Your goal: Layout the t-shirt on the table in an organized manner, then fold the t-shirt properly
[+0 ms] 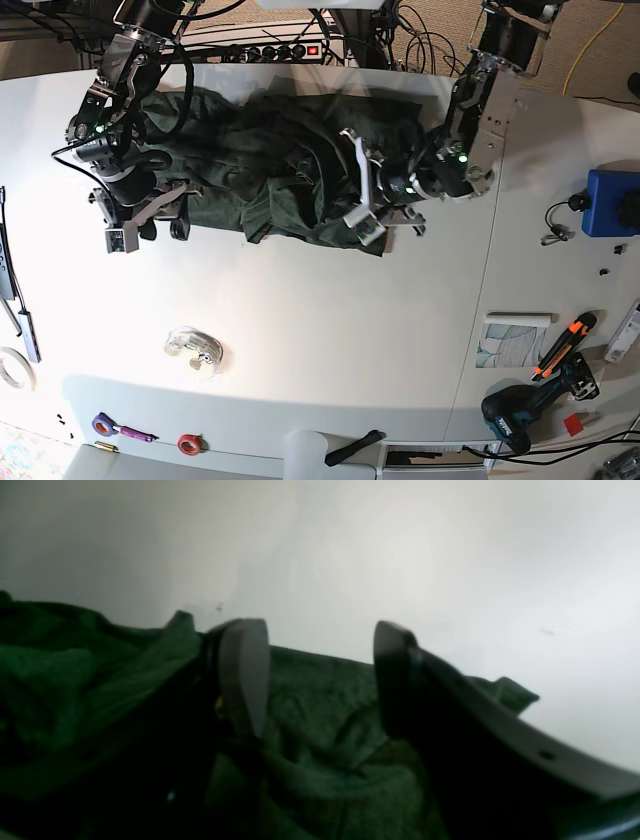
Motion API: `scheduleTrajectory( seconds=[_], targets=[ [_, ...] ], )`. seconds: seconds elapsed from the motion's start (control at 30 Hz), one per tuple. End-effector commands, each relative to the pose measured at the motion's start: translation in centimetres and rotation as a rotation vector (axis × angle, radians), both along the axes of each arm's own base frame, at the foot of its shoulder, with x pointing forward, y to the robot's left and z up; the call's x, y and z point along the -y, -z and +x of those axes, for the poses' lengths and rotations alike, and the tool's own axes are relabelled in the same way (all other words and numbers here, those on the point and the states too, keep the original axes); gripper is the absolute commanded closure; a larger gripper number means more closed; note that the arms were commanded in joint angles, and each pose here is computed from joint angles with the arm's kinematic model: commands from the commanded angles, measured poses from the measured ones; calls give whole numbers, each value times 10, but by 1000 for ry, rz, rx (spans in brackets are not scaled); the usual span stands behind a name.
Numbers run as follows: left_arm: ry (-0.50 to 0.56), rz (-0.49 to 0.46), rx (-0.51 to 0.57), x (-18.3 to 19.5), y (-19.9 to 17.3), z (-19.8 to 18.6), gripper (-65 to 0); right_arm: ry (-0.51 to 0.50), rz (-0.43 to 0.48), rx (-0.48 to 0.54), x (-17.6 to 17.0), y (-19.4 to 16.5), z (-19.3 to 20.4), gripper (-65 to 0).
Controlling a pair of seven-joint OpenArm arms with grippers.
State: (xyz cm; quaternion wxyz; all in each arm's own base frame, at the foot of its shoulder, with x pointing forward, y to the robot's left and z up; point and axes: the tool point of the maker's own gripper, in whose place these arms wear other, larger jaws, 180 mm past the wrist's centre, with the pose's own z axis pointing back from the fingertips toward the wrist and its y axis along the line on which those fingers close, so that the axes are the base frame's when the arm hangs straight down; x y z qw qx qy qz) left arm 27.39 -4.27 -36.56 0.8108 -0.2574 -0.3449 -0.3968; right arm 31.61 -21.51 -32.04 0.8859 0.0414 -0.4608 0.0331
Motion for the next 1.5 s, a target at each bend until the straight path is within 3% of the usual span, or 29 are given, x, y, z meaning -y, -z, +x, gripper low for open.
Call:
scheduleTrajectory(
  seconds=[0.0, 0.3, 0.5, 0.6, 0.67, 0.8, 0.97, 1.1, 1.3, 1.43, 1.47],
  targets=[
    [32, -71, 45, 21, -19, 4, 0, -2, -5, 58, 2, -15, 8, -330],
    [225, -151, 81, 117, -48, -32, 0, -2, -6, 58, 2, -15, 7, -330],
    [223, -244, 117, 127, -84, -12, -4, 41, -3, 96, 12, -23, 10, -330],
    [163, -238, 127, 112, -89, 7, -212, 166, -2, 166, 50, -42, 13, -330],
    [103, -238, 128, 97, -90, 22, -315, 259, -1, 201, 80, -57, 12, -331],
    [-13, -273, 129, 68, -97, 49, -337, 353, 3, 258, 129, -87, 2, -331],
    [-39, -356, 103, 50, -109, 57, -337, 395, -24, 253, 171, -105, -13, -397],
    [-35, -361, 91, 48, -109, 56, -337, 383, 124, 186, 188, -76, -11, -397],
    [-35, -361, 92, 49, -109, 56, -337, 376, 419, -43, 185, -5, -25, -397],
    [-35, -363, 92, 49, -109, 56, -337, 246, 546, -215, 151, 27, -44, -397],
    [-35, -362, 92, 49, -109, 56, -337, 226, 582, -190, 147, 25, -42, -397]
  ],
)
